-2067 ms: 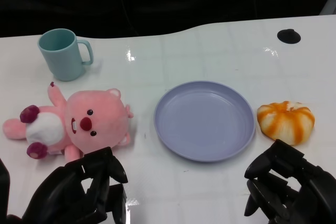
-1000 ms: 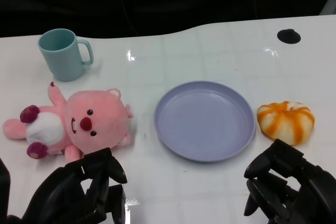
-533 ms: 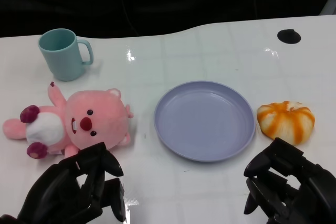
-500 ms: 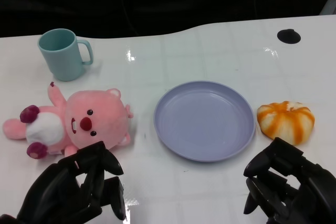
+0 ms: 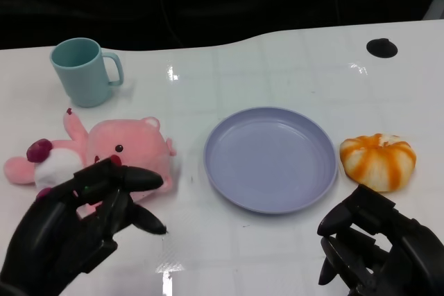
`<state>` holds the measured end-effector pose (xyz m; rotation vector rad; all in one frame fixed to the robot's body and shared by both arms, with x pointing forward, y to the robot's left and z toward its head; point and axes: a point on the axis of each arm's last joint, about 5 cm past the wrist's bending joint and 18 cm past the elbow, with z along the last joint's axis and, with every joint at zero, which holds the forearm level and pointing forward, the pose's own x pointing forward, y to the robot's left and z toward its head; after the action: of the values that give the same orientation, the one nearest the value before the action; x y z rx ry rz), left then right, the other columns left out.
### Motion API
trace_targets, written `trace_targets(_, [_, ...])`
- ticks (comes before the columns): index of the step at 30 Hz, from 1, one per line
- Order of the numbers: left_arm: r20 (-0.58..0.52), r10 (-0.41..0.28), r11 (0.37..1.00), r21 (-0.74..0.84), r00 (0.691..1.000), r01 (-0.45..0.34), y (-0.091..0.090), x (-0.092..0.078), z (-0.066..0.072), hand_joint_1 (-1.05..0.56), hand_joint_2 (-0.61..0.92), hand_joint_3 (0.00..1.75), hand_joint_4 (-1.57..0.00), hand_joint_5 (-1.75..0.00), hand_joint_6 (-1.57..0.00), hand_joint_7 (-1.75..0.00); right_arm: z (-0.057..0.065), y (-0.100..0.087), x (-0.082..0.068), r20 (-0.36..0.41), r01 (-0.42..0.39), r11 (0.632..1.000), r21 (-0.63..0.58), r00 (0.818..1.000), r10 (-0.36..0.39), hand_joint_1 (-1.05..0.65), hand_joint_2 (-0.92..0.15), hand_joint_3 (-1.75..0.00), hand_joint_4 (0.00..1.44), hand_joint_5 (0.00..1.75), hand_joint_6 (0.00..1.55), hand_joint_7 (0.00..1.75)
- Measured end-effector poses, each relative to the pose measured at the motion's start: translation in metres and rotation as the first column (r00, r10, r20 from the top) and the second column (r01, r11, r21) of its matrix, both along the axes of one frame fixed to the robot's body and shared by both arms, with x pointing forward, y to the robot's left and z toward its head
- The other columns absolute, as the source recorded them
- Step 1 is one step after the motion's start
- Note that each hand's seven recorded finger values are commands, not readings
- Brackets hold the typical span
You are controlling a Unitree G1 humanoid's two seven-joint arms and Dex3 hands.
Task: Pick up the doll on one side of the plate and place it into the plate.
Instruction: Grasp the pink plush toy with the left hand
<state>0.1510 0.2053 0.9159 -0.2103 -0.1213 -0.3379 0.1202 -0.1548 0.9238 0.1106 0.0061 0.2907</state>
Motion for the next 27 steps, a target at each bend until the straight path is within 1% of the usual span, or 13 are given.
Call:
trace_targets(1, [0.023,0.008,1.000,0.027,1.000,-0.009,0.001,0.001,0.001,-0.48,0.89,0.22,-0.39,-0.95,-0.50,-0.34,0.000,0.000,0.000,0.001,0.000,1.000,0.000,1.000,0.000,-0.33,-0.92,-0.58,0.56,1.75,0.44,1.63])
trace_targets(2, [0.048,0.015,0.998,0.056,0.999,-0.017,0.002,0.002,0.003,-0.51,0.91,0.18,-0.36,-0.90,-0.49,-0.29,0.000,0.000,0.000,0.002,0.000,1.000,0.001,1.000,0.000,-0.33,-0.92,-0.58,0.56,1.75,0.44,1.63])
trace_targets(4, [0.092,0.023,0.994,0.107,0.995,-0.033,0.005,0.005,0.006,-0.55,0.92,0.14,-0.30,-0.85,-0.46,-0.23,0.000,0.000,0.000,0.002,-0.001,1.000,0.002,1.000,0.001,-0.33,-0.92,-0.59,0.55,1.75,0.43,1.63])
trace_targets(5, [0.114,0.025,0.989,0.140,0.993,-0.041,0.007,0.005,0.007,-0.58,0.92,0.14,-0.23,-0.81,-0.42,-0.20,0.000,0.000,0.000,0.002,-0.001,1.000,0.003,1.000,0.001,-0.33,-0.92,-0.59,0.55,1.75,0.43,1.63])
trace_targets(8, [0.164,0.026,0.969,0.239,0.986,-0.065,0.012,0.008,0.010,-0.63,0.92,0.14,-0.17,-0.73,-0.37,-0.13,0.000,0.000,0.000,0.002,-0.001,1.000,0.003,1.000,0.001,-0.32,-0.92,-0.59,0.55,1.75,0.43,1.63])
trace_targets(10, [0.193,0.023,0.940,0.331,0.981,-0.087,0.015,0.009,0.014,-0.65,0.92,0.14,-0.15,-0.69,-0.35,-0.11,0.000,0.000,0.000,0.002,-0.001,1.000,0.003,1.000,0.001,-0.32,-0.92,-0.59,0.55,1.75,0.43,1.63])
trace_targets(11, [0.212,0.026,0.922,0.372,0.977,-0.105,0.016,0.010,0.016,-0.65,0.92,0.14,-0.11,-0.65,-0.32,-0.08,0.000,0.000,0.000,0.002,-0.001,1.000,0.003,1.000,0.001,-0.32,-0.92,-0.59,0.55,1.75,0.43,1.63])
trace_targets(15, [0.266,0.031,0.825,0.538,0.963,-0.175,0.023,0.013,0.024,-0.66,0.92,0.11,-0.04,-0.60,-0.27,-0.04,0.000,0.000,0.000,0.002,-0.004,1.000,0.007,1.000,0.004,-0.32,-0.92,-0.59,0.55,1.75,0.42,1.63])
trace_targets(17, [0.283,0.043,0.784,0.584,0.958,-0.208,0.024,0.015,0.027,-0.67,0.92,0.10,-0.01,-0.57,-0.25,-0.03,0.000,0.000,0.000,0.002,-0.004,1.000,0.007,1.000,0.004,-0.32,-0.92,-0.59,0.55,1.75,0.43,1.63])
trace_targets(20, [0.317,0.046,0.671,0.693,0.947,-0.264,0.027,0.017,0.032,-0.67,0.92,0.07,0.00,-0.51,-0.23,-0.02,0.000,0.000,0.000,0.002,-0.004,1.000,0.010,1.000,0.004,-0.32,-0.92,-0.59,0.54,1.75,0.42,1.63])
trace_targets(23, [0.350,0.039,0.563,0.766,0.936,-0.310,0.030,0.020,0.037,-0.69,0.92,0.05,0.00,-0.45,-0.21,-0.01,0.000,0.000,0.000,-0.001,-0.005,1.000,0.013,1.000,0.005,-0.33,-0.92,-0.59,0.54,1.75,0.42,1.62])
trace_targets(25, [0.360,0.026,0.489,0.809,0.933,-0.326,0.031,0.022,0.039,-0.69,0.92,0.05,0.00,-0.40,-0.19,-0.01,0.000,0.000,0.000,-0.003,-0.005,1.000,0.014,1.000,0.005,-0.33,-0.92,-0.59,0.54,1.75,0.42,1.62])
trace_targets(27, [0.351,0.022,0.411,0.850,0.936,-0.329,0.032,0.025,0.041,-0.68,0.91,0.03,0.00,-0.33,-0.17,-0.01,0.000,-0.001,0.000,-0.003,-0.004,1.000,0.013,1.000,0.004,-0.33,-0.92,-0.58,0.54,1.74,0.42,1.62])
